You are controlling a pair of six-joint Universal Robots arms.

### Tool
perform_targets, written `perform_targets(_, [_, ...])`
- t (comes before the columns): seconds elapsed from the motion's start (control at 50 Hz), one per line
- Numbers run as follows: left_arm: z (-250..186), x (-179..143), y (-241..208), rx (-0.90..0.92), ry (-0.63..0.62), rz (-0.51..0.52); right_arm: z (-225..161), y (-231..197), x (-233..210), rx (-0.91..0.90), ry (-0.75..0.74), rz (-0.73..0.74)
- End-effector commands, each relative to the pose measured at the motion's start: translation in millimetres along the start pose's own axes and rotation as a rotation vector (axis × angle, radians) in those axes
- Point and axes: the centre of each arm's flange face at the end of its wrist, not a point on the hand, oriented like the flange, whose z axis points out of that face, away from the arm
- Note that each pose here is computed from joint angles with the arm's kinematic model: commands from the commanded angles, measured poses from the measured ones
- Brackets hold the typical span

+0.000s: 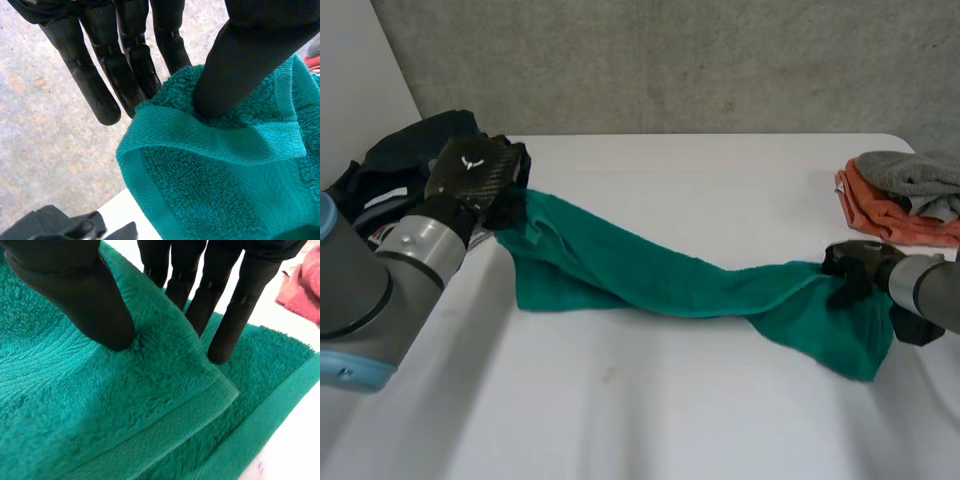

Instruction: Fold the laundry.

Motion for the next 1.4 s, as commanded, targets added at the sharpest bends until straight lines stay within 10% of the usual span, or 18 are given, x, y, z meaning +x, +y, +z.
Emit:
perform_targets(0.02, [59.8, -29.2, -46.1, 0.273, -0.082, 0.059, -5.3, -93.2, 4.3, 0.406, 0.076, -0.132])
perform_targets(0.14, [104.5, -91.8, -143.3, 0.638, -0.244, 0.139, -74.6, -208.4, 12.3, 0.990, 0.245, -0.249])
perform_targets(0.26, [116.9, -127.6, -169.5, 0.770, -0.328, 0.029, -87.3, -230.5, 10.0, 1.182, 0.305, -0.320])
perform_targets(0.58, [101.6, -74.1, -17.1, 0.284, -0.187, -0.120, -6.5, -119.0, -12.9, 0.679, 0.120, -0.273])
perform_targets(0.78, [36.6, -23.5, 91.2, -0.139, -0.098, 0.042, 16.6, -13.7, -49.3, 0.248, 0.002, -0.395])
perform_targets(0.98, [4.2, -16.0, 84.3, -0.191, -0.063, 0.270, 6.9, 13.0, -57.3, 0.173, -0.020, -0.388])
perform_targets(1.4, [-36.8, -3.5, 91.9, -0.304, -0.011, 0.250, -7.6, 2.8, -55.0, 0.218, 0.001, -0.390])
